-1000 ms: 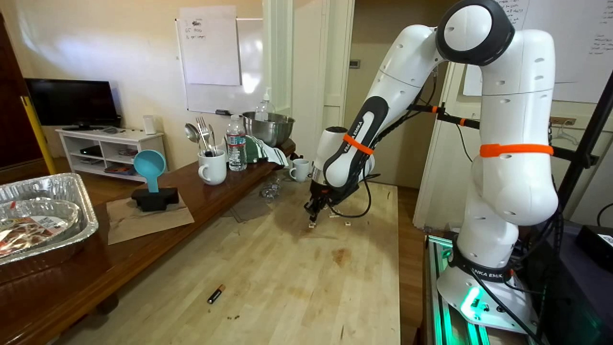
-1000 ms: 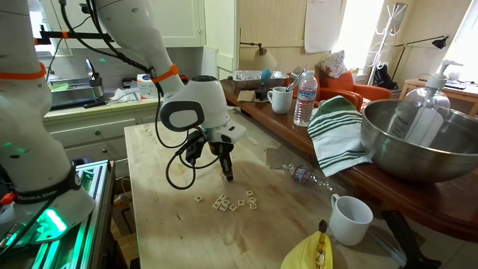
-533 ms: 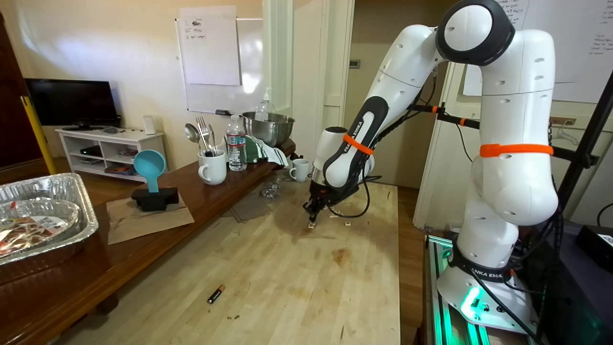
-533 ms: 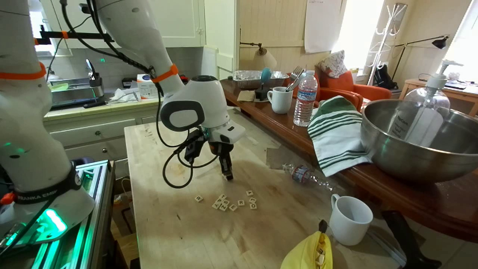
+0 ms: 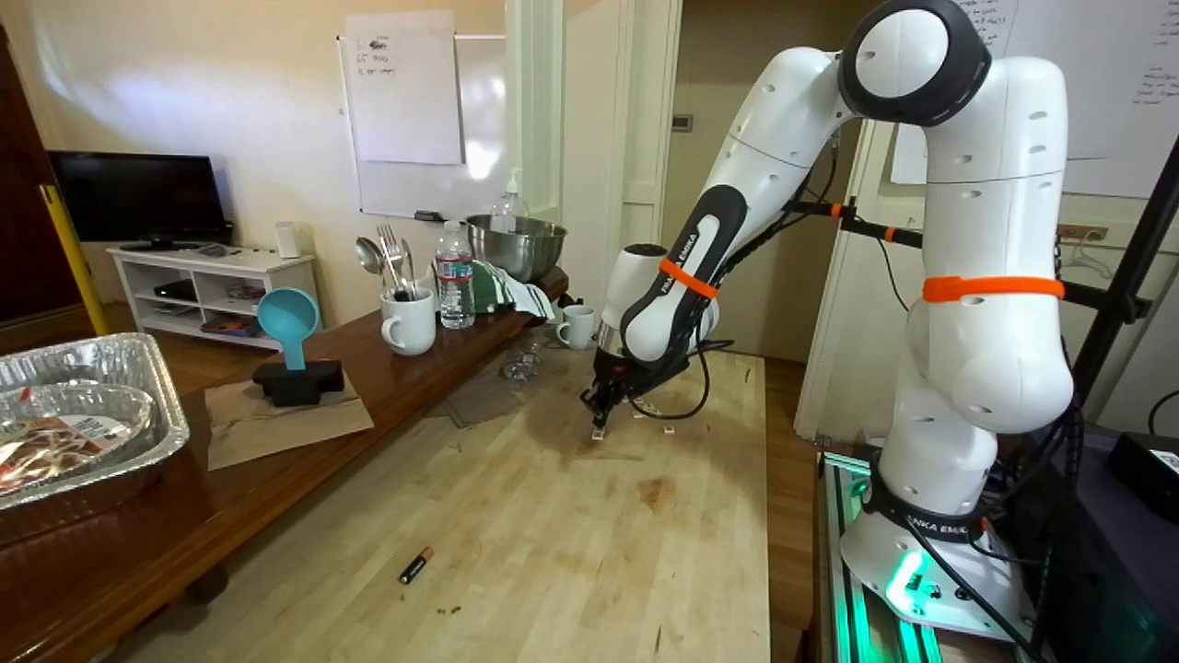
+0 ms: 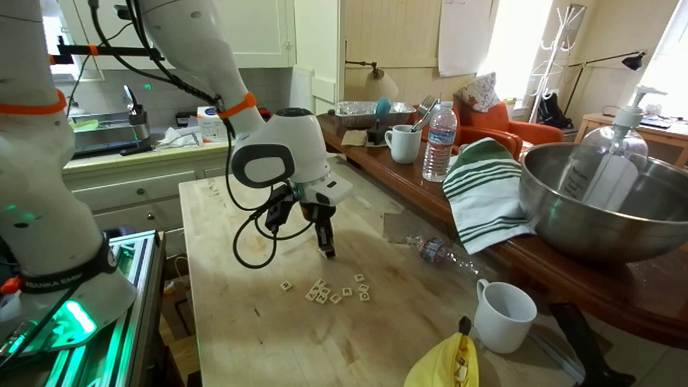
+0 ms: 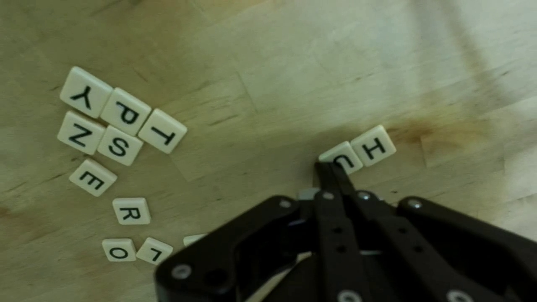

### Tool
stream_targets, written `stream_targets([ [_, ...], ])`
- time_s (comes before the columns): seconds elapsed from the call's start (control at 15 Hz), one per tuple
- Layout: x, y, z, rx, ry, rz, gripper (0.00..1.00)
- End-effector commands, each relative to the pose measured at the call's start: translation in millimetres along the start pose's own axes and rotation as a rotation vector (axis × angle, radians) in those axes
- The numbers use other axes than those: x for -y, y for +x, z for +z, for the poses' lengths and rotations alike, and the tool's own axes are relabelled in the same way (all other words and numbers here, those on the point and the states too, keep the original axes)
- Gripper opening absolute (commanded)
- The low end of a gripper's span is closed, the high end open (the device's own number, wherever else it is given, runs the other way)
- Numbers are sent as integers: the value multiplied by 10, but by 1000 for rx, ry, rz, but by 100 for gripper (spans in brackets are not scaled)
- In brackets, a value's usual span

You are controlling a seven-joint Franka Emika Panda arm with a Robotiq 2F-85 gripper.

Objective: Spell out the word hurt

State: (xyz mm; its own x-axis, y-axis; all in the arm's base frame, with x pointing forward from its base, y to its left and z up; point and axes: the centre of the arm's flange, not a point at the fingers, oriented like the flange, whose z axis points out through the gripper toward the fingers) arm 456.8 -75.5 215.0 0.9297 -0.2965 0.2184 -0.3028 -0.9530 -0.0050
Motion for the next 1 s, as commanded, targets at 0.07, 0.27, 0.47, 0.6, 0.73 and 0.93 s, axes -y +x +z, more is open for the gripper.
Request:
stream_targets([
  [0.07,1,-39,-17,29,2,9,0],
  [0.27,-31,-30,-62,22,1,8,0],
  [0.47,-53,-23,-93,13,1,14,0],
  [0.6,-74,-15,-130,9,6,18,0],
  [0.73,-84,-8,-165,4,10,22,0],
  [0.93,-96,2,-222,-6,11,22,0],
])
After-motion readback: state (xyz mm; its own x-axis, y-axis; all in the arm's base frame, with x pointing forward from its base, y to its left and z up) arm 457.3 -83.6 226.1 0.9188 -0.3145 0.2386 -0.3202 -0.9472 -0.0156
